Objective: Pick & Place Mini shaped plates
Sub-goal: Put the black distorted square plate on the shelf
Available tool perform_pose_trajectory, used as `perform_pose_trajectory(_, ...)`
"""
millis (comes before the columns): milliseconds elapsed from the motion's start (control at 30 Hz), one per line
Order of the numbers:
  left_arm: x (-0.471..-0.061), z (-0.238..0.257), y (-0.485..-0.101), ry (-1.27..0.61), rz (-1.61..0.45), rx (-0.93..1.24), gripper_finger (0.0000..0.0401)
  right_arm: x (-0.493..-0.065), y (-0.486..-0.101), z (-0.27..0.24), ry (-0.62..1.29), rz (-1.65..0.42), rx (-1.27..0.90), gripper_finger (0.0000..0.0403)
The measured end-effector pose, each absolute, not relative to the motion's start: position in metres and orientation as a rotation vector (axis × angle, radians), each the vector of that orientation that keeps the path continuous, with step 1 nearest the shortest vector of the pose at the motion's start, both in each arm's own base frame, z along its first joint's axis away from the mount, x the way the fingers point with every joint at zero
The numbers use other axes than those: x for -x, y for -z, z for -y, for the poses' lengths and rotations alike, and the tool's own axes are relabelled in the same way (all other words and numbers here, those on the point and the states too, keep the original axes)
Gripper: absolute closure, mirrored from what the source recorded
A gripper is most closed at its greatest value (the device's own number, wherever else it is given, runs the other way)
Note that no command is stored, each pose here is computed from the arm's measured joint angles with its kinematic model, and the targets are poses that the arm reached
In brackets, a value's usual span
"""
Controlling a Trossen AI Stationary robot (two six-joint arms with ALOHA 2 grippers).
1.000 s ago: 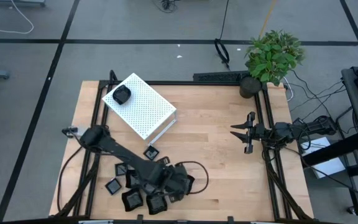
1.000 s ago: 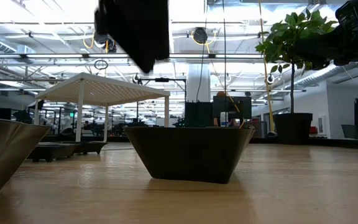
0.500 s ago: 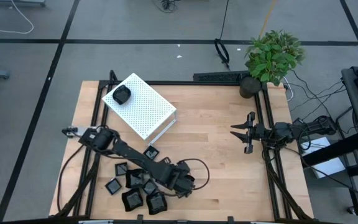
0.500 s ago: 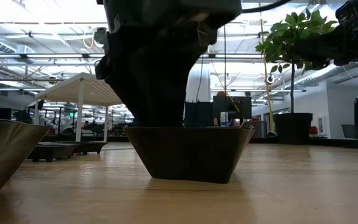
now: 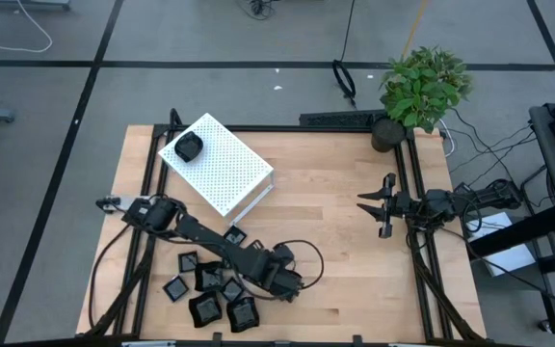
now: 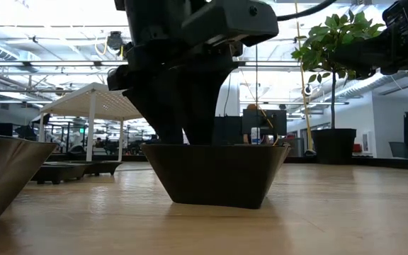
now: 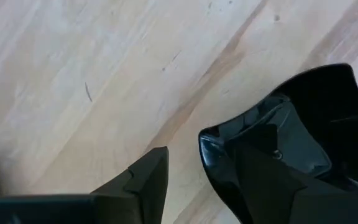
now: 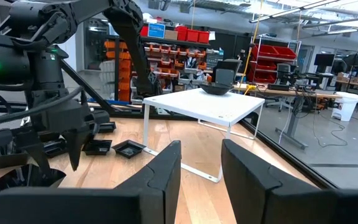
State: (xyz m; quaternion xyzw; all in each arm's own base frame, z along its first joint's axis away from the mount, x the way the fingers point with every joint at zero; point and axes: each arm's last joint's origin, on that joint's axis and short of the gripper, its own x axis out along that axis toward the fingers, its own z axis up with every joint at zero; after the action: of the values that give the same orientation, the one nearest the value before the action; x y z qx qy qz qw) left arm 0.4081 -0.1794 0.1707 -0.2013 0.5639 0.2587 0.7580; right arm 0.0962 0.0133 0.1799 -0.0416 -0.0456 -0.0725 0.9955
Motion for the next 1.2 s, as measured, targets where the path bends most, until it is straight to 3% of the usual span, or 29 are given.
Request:
perform_pose_trajectory(400, -0.402, 0.179, -0.157, -0.559, -1.296, 0.467, 0.0215, -0.096, -0.180, -0.013, 0.145, 0.091, 0.084, 0.0300)
perform_pose_trajectory(1200, -0.412, 0.182, -0.159, -0.432, -1.222, 0.403, 0.0215, -0.096, -0.180, -0.013, 0.145, 0.091, 0.083, 0.0300)
